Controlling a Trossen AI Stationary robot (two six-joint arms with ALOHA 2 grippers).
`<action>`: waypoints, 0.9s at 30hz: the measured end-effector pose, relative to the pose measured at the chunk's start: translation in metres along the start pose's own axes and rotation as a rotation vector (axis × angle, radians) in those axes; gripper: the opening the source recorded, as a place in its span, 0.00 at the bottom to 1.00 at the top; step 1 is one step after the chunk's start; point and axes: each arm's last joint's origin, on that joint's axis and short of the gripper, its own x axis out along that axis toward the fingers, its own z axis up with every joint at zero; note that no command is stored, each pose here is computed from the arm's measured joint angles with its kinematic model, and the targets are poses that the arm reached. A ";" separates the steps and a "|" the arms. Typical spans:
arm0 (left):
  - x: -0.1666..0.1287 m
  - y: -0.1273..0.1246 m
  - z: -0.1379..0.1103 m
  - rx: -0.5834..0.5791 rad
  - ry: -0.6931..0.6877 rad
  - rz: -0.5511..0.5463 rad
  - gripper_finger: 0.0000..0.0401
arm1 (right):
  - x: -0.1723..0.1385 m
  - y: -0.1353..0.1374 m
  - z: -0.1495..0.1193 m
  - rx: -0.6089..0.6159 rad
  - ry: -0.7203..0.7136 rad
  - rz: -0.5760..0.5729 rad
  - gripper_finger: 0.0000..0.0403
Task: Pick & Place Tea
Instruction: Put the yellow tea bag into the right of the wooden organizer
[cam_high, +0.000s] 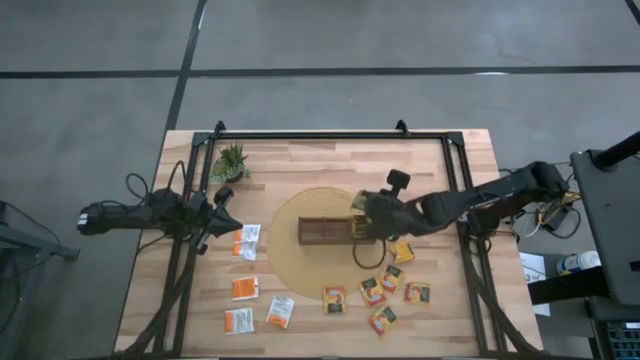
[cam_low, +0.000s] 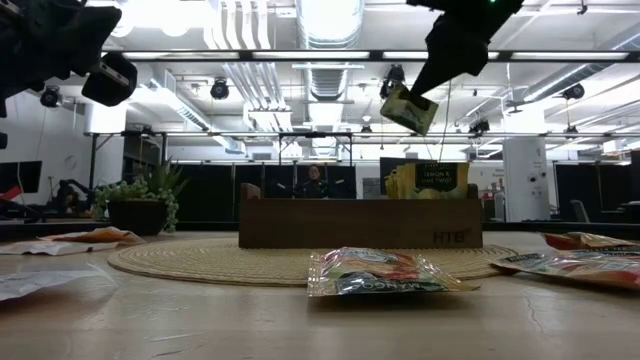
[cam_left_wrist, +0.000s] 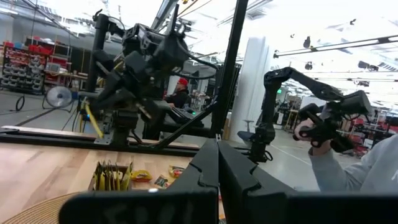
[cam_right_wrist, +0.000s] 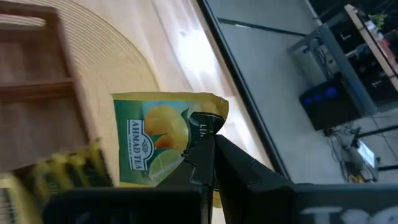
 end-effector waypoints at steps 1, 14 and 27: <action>0.000 0.000 0.000 0.001 -0.001 0.000 0.00 | -0.002 0.003 0.000 0.000 0.000 0.007 0.02; 0.000 0.000 0.000 0.000 0.000 0.000 0.00 | -0.023 0.047 0.002 -0.024 0.036 -0.018 0.02; 0.000 0.000 0.000 0.000 0.000 0.000 0.00 | -0.008 0.075 0.004 -0.167 0.207 -0.126 0.02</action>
